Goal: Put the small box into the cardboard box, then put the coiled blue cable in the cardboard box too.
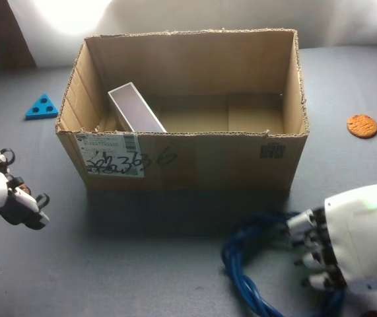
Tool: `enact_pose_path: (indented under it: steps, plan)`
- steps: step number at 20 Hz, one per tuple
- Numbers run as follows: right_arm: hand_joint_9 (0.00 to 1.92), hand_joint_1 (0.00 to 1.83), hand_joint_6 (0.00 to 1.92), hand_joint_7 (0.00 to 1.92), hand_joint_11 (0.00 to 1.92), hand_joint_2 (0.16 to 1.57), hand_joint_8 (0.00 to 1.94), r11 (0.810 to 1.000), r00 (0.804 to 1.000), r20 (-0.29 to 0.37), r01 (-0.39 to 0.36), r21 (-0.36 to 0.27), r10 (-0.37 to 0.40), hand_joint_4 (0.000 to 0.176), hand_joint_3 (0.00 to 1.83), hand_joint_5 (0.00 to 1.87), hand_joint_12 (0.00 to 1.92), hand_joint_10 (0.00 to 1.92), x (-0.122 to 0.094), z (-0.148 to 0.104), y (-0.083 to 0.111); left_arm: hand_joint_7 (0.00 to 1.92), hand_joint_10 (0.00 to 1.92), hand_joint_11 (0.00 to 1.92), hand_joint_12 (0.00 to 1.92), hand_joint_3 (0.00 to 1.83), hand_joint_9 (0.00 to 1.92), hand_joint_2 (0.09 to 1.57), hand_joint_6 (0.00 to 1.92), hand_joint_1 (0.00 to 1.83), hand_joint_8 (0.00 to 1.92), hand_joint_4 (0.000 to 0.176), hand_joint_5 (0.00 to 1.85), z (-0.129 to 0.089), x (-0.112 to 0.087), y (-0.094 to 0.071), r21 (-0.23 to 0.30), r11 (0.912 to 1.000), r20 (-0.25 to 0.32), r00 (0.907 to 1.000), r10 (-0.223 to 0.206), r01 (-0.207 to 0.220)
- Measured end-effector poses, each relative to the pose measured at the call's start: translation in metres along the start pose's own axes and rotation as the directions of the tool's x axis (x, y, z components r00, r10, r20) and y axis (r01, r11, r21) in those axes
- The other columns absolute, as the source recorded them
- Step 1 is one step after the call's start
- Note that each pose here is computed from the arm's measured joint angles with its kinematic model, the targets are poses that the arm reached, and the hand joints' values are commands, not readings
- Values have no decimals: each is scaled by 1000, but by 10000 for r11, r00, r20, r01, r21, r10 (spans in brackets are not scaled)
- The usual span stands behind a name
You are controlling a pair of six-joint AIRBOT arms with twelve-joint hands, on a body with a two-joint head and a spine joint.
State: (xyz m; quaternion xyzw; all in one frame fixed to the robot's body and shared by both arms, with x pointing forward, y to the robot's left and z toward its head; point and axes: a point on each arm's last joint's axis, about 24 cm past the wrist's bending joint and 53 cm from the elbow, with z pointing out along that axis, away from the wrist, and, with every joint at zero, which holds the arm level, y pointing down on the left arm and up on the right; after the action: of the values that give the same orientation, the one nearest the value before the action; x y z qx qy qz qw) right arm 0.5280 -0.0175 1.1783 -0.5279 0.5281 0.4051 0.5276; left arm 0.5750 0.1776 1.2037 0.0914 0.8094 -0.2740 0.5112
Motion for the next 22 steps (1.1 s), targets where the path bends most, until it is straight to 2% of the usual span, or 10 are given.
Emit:
enact_pose_path:
  steps: [2,4,6,8,9,11,15,17,22]
  plan:
    - [1242,1247,763,1156,841,1050,670,9993,9956,869,-348,109,338,32,0,1134,769,31,-28,1,-7,756,2,271,837,0,737,1207,1,853,1,0,606,0,3,-3,141,9998,-127,9998,151,-149]
    - [1241,1243,785,1141,840,1055,700,9940,9849,1344,-1095,-29,1089,35,0,1116,757,12,-46,1,-9,766,5,278,842,0,745,1191,7,874,5,0,623,0,6,-6,293,9989,-261,9989,379,-371]
    - [1249,1242,804,1136,833,1057,704,9845,9714,1611,-1702,-416,1747,33,2,1108,755,7,-59,1,-5,762,6,282,846,1,749,1207,1,848,2,0,611,-1,5,-12,632,9951,-205,9968,777,-763]
    - [1252,1242,815,1140,829,1059,706,9760,9578,1920,-2013,-831,2139,32,0,1097,766,6,-75,1,1,758,7,301,843,1,753,1213,1,834,1,0,612,-1,-2,-16,849,9911,81,9947,1023,-1027]
    - [1254,1242,809,1145,839,1058,699,9743,9546,2001,-2060,-912,2206,34,0,1100,771,6,-79,0,2,765,10,308,841,0,762,1202,3,852,4,0,617,-1,-3,-17,865,9912,148,9949,997,-1006]
    - [1258,1245,795,1164,844,1053,672,9734,9493,2248,-1982,-1148,2198,33,0,1106,768,5,-92,1,9,777,9,296,828,0,762,1192,7,870,7,0,633,-1,-6,-14,803,9910,209,9942,1055,-1069]
    - [1267,1246,786,1163,861,1052,678,9755,9367,2870,-1637,-1471,2004,33,0,1107,734,6,-123,1,18,733,1,270,821,7,734,1219,1,821,0,0,587,-2,-28,-14,680,9920,883,9911,997,-1059]
    - [1255,1242,782,1126,833,1057,732,9797,9300,3205,-1398,-1440,1798,34,1,1115,763,0,-134,2,19,778,13,330,788,1,779,1207,4,816,8,0,619,-2,-32,-11,545,9939,991,9910,897,-954]
    - [1257,1249,745,1179,846,1045,660,9896,9270,3531,-927,-1100,1261,32,1,1123,741,1,-145,14,13,737,0,279,811,5,732,1209,0,852,0,0,594,-1,-33,-6,306,9970,1019,9925,672,-707]
